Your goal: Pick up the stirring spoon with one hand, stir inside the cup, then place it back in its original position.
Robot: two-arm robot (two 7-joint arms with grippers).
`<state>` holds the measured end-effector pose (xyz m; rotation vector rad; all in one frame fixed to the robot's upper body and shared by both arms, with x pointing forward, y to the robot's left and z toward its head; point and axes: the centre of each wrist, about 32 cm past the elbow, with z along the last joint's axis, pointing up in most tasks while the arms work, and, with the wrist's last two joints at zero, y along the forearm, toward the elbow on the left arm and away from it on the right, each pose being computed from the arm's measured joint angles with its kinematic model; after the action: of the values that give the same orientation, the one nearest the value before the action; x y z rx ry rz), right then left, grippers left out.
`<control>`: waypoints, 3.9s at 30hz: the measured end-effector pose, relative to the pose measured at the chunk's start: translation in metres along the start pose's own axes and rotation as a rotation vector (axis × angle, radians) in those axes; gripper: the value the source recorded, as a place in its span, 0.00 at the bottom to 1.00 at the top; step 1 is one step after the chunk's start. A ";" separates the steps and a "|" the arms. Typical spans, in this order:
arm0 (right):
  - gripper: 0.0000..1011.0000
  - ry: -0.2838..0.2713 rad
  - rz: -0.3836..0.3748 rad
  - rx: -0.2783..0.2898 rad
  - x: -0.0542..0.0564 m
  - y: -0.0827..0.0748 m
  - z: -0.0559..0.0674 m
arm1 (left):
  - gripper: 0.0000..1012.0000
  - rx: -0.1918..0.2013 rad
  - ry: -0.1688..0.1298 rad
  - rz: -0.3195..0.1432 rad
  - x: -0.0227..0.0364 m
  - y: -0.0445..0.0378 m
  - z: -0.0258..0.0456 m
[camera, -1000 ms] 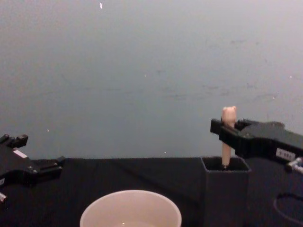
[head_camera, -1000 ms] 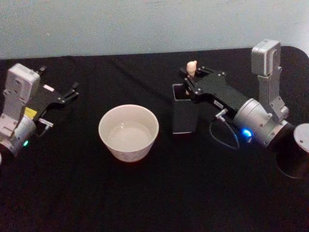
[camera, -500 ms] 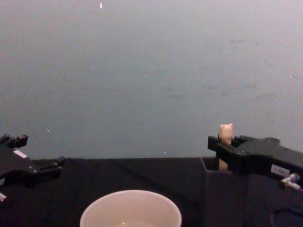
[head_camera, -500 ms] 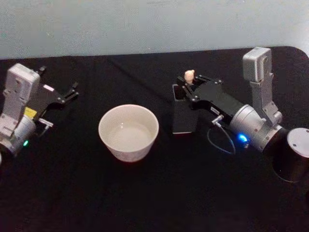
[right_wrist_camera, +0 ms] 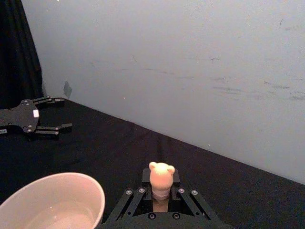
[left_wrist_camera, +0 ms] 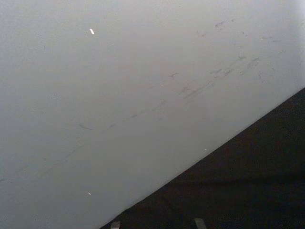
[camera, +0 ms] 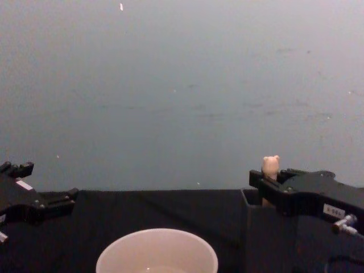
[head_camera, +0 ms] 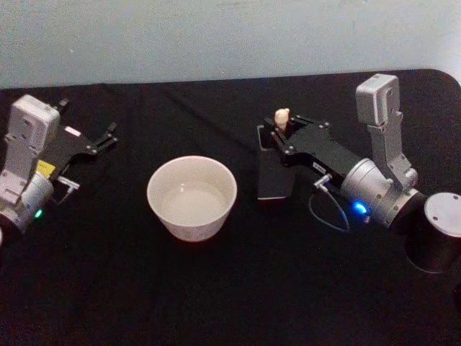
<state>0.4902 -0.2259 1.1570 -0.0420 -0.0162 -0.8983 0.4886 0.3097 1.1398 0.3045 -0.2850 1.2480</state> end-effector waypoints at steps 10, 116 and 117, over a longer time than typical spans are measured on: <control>0.26 0.003 0.000 0.001 0.000 0.000 0.000 | 0.99 0.000 0.000 0.000 0.0000 0.0000 0.0000; 0.99 -0.035 -0.356 -0.094 0.031 -0.013 -0.041 | 0.99 0.000 0.000 0.000 0.0000 0.0000 0.0000; 0.99 -0.035 -0.356 -0.093 0.031 -0.013 -0.041 | 0.99 0.000 0.000 0.000 0.0000 0.0000 0.0000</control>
<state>0.4991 -0.2598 1.1173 -0.1455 -0.0147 -1.2539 0.4886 0.3097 1.1398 0.3045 -0.2851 1.2480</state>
